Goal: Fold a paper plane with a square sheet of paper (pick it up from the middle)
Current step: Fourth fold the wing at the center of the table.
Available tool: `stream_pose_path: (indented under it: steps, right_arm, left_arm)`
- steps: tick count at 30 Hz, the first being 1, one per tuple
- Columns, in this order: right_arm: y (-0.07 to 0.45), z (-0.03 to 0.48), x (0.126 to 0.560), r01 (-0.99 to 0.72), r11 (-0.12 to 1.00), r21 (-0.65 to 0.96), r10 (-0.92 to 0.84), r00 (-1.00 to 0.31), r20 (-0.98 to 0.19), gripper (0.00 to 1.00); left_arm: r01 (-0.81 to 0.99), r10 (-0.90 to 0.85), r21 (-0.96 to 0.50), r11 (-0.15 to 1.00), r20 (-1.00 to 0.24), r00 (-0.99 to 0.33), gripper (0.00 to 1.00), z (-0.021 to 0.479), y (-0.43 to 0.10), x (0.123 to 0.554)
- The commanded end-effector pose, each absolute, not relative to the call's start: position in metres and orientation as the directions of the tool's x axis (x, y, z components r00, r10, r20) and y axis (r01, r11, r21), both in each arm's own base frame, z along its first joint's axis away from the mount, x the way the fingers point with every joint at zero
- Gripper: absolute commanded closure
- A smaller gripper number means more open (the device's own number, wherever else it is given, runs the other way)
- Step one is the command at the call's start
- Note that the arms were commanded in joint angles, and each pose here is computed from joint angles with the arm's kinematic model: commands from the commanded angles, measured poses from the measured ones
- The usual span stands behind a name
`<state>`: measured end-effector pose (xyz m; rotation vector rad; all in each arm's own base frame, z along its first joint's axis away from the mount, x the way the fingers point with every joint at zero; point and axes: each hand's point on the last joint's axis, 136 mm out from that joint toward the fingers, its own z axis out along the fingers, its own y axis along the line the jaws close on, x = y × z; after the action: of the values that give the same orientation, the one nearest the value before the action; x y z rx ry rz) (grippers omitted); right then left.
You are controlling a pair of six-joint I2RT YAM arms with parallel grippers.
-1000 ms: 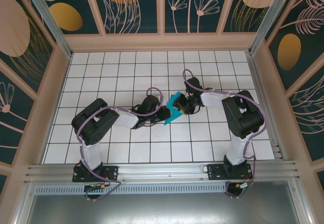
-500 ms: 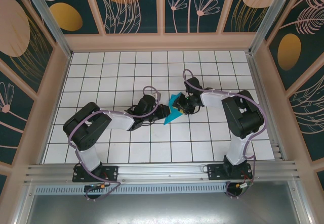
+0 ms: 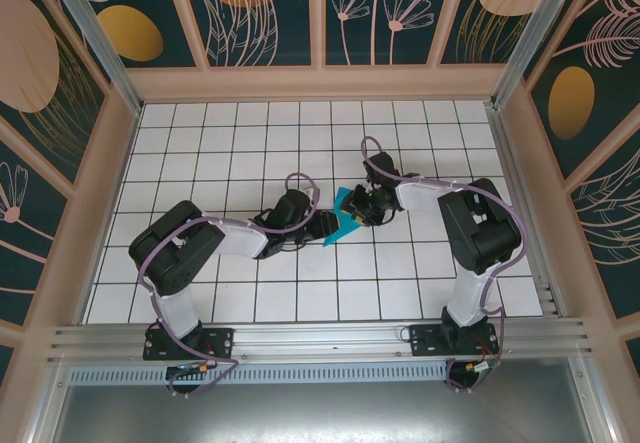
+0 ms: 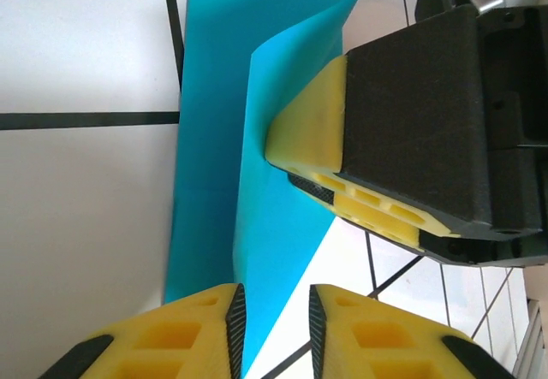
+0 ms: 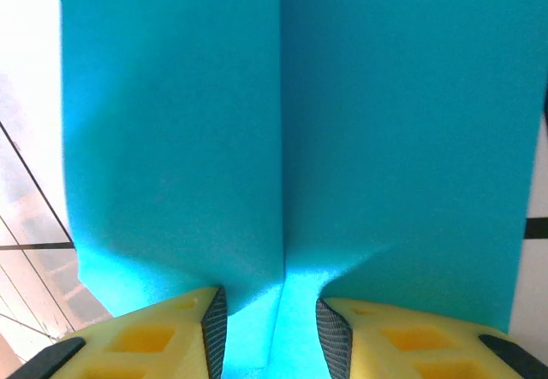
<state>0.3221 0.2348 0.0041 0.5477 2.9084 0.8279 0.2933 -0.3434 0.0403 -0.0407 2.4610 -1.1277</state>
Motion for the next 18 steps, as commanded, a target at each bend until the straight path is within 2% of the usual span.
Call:
stream_pose_path:
  steps: [1,11,14,18]
  right_arm:
    - [0.133,-0.11,0.235,0.453,0.891,-0.022,0.452,-0.882,0.133,0.58]
    - [0.148,-0.088,0.256,0.416,0.907,0.064,0.408,-0.906,0.11,0.58]
    - [0.151,-0.084,0.259,0.411,0.908,0.084,0.402,-0.909,0.108,0.58]
    - [0.154,-0.079,0.262,0.407,0.907,0.106,0.397,-0.912,0.106,0.58]
  left_arm:
    - [0.179,-0.158,-0.703,0.688,-0.386,-0.909,0.73,0.033,-0.349,0.295]
    - [0.242,-0.098,-0.652,0.718,-0.439,-0.893,0.71,0.029,-0.35,0.3]
    - [0.227,-0.124,-0.632,0.741,-0.461,-0.879,0.69,0.031,-0.34,0.302]
    - [0.242,-0.145,-0.658,0.713,-0.477,-0.867,0.67,0.044,-0.339,0.3]
